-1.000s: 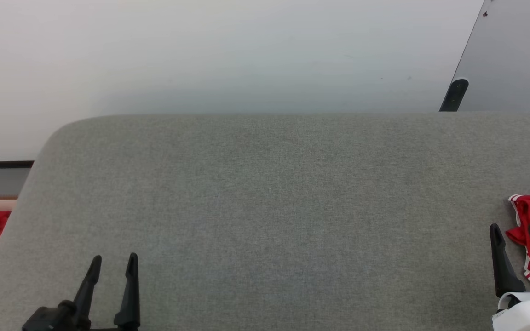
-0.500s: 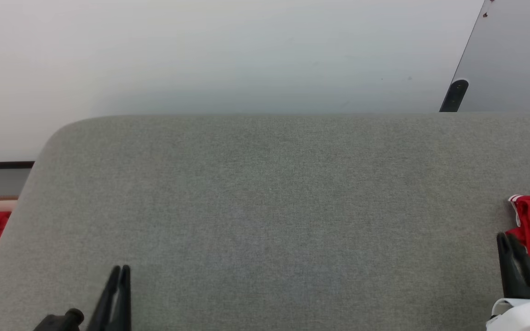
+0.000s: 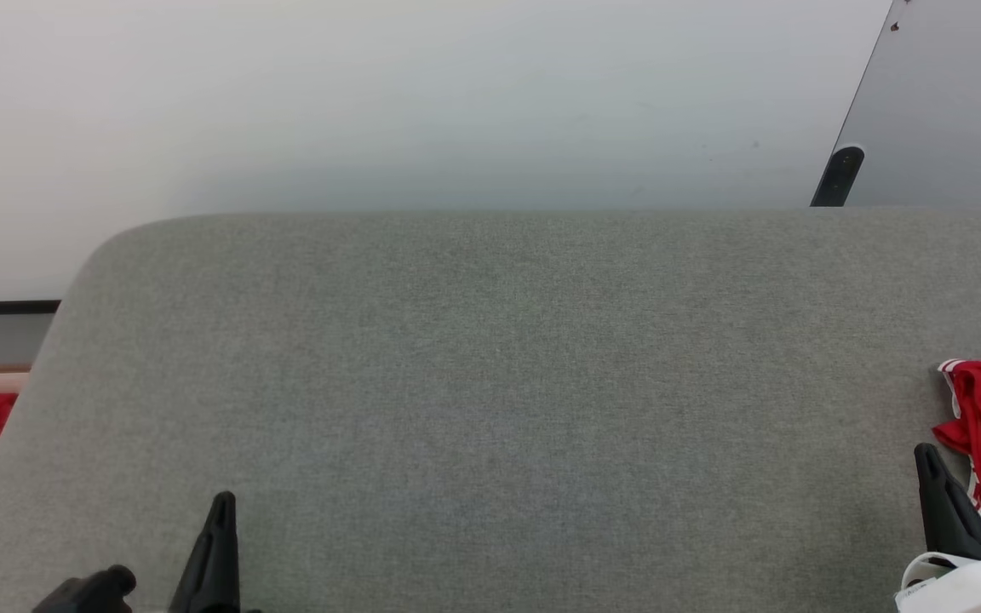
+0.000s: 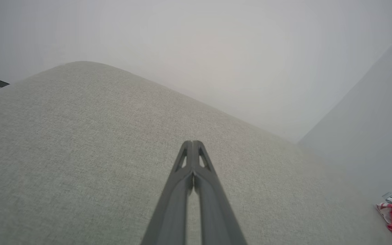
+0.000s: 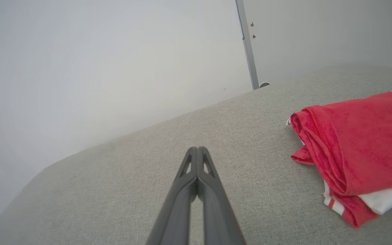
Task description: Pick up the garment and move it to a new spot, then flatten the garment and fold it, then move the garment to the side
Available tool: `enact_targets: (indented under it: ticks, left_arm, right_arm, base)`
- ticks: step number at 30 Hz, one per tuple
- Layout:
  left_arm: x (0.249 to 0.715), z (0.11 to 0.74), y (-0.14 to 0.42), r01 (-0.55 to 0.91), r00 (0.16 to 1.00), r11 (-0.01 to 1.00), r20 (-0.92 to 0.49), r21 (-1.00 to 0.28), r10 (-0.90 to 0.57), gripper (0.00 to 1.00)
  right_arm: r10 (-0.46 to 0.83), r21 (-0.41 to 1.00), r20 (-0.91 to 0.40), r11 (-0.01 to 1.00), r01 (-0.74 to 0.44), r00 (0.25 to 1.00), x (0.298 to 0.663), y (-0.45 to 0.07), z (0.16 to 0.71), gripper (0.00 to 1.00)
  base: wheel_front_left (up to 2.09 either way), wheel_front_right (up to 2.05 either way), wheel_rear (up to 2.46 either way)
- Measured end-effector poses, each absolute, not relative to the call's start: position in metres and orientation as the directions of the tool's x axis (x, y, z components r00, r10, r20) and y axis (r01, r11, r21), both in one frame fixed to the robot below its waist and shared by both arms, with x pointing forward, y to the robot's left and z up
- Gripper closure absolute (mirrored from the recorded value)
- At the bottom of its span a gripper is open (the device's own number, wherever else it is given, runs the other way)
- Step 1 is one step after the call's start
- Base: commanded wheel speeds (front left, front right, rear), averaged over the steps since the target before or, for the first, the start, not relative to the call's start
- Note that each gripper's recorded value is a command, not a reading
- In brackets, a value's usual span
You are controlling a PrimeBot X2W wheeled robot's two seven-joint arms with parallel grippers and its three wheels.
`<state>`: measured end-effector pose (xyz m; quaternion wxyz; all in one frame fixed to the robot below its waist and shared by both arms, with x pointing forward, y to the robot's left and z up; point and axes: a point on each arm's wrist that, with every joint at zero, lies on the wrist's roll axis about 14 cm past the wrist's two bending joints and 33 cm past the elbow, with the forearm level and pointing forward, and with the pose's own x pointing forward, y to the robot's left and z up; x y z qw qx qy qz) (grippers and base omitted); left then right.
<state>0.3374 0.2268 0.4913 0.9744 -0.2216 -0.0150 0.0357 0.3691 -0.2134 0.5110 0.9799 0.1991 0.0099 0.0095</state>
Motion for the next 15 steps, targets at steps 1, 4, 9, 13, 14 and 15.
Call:
enact_targets:
  ticks: [1,4,9,13,14,15]
  left_arm:
    - [0.3384,0.4915,0.2268,-0.064,0.997,0.893,0.012,-0.446,0.078,1.00]
    - [0.3403,0.4910,0.2272,-0.070,0.997,0.870,0.004,-0.488,0.082,1.00]
    - [0.3439,0.4913,0.2278,-0.076,0.996,0.831,-0.003,-0.552,0.089,1.00]
    - [0.3454,0.4898,0.2278,-0.083,0.996,0.796,-0.014,-0.599,0.093,1.00]
    - [0.3459,0.4898,0.2280,-0.084,0.995,0.788,-0.015,-0.609,0.095,1.00]
    - [0.3467,0.4899,0.2278,-0.084,0.995,0.780,-0.017,-0.621,0.094,1.00]
  right_arm:
    - [0.021,0.407,-0.017,0.913,-0.013,1.000,0.3692,-0.2133,0.5105,1.00]
    - [0.019,0.451,-0.020,0.892,-0.007,1.000,0.3696,-0.2131,0.5092,1.00]
    - [0.016,0.524,-0.023,0.851,-0.002,1.000,0.3711,-0.2120,0.5084,1.00]
    - [0.013,0.576,-0.021,0.818,0.002,1.000,0.3726,-0.2114,0.5085,1.00]
    - [0.013,0.587,-0.026,0.809,0.004,1.000,0.3724,-0.2112,0.5072,1.00]
    - [0.012,0.597,-0.026,0.802,0.006,1.000,0.3723,-0.2113,0.5068,1.00]
  base:
    - [0.00,0.00,0.00]
    - [0.00,0.00,0.00]
    - [0.00,0.00,0.00]
    - [0.00,0.00,0.00]
    - [0.00,0.00,0.00]
    - [0.00,0.00,0.00]
